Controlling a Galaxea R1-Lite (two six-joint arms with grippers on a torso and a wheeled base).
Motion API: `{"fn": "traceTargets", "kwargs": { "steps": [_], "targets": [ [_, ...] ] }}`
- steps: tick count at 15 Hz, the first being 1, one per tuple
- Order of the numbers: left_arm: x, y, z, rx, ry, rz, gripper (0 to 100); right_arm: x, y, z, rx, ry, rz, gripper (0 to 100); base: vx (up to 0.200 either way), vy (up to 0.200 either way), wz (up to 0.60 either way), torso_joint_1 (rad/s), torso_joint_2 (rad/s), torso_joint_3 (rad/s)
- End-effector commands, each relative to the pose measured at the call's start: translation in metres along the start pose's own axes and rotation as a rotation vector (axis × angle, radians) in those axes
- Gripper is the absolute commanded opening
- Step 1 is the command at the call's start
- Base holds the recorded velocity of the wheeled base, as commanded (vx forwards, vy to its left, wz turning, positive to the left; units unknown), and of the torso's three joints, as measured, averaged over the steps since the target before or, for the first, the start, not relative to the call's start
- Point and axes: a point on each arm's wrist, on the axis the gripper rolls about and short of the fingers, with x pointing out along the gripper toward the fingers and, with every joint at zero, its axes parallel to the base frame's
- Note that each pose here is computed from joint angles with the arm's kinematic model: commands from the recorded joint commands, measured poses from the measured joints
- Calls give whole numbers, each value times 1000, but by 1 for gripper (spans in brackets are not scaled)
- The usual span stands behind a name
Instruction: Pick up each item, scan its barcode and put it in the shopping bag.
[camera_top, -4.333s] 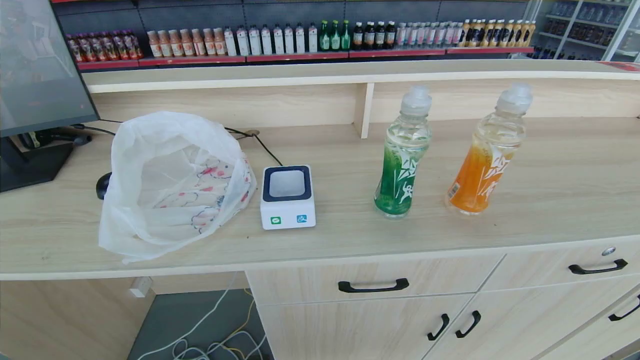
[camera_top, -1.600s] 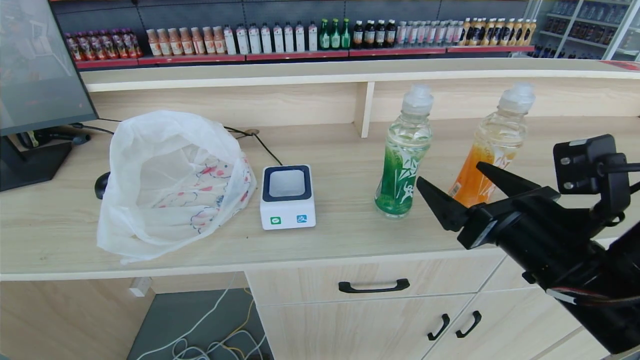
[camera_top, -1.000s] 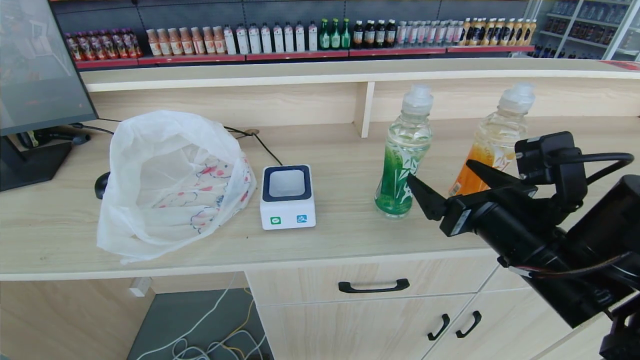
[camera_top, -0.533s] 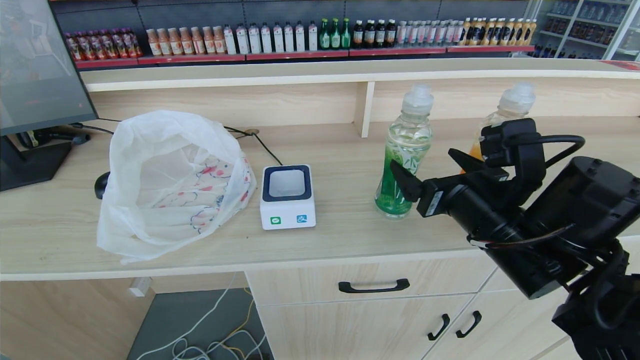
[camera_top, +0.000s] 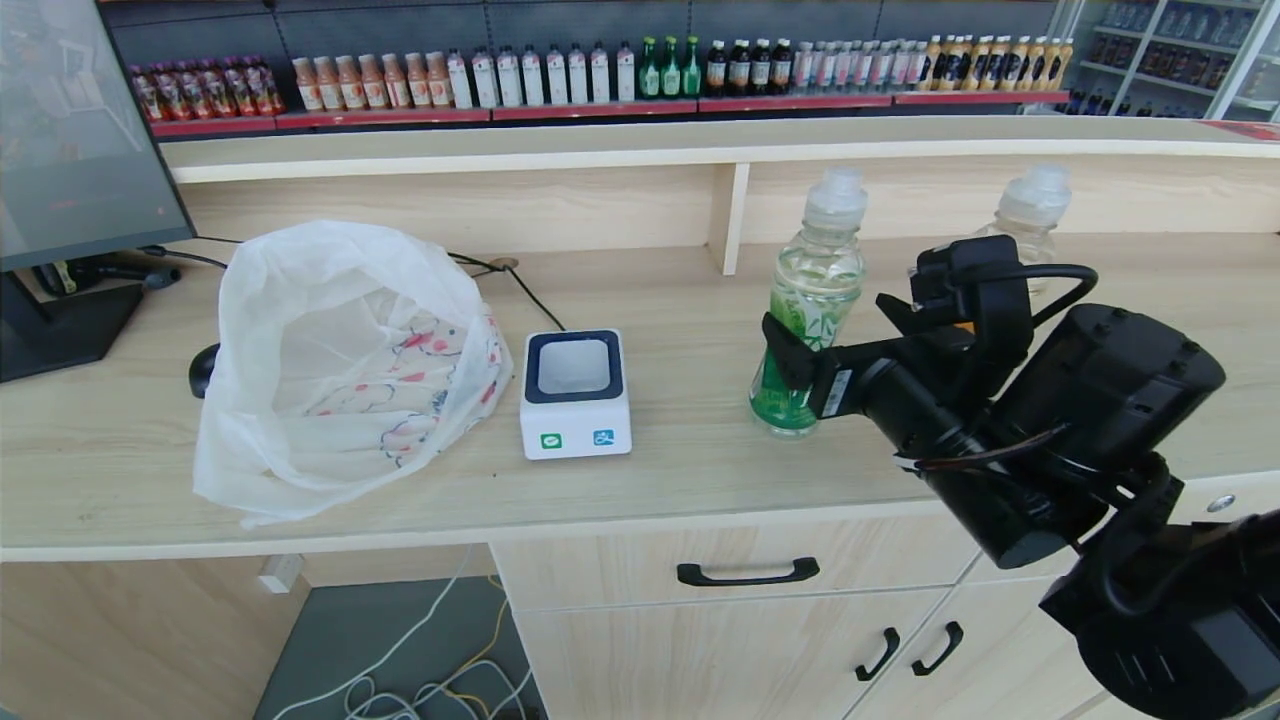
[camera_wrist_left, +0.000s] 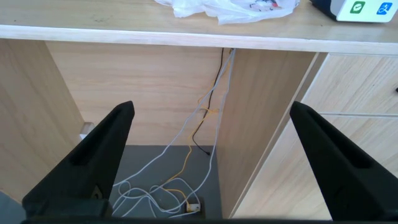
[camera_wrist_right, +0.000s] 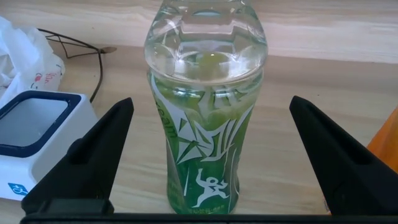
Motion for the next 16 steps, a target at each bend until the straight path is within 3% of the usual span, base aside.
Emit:
{"fn": "traceTargets", "kwargs": {
  "steps": [1, 16],
  "targets": [
    [0, 0, 0, 0, -1, 0, 100, 5, 1, -1, 0, -3, -6, 100, 0, 0, 0, 0, 0, 0],
    [0, 0, 0, 0, -1, 0, 100, 35, 8, -4, 11, -41, -43, 100, 0, 0, 0, 0, 0, 0]
  ]
}}
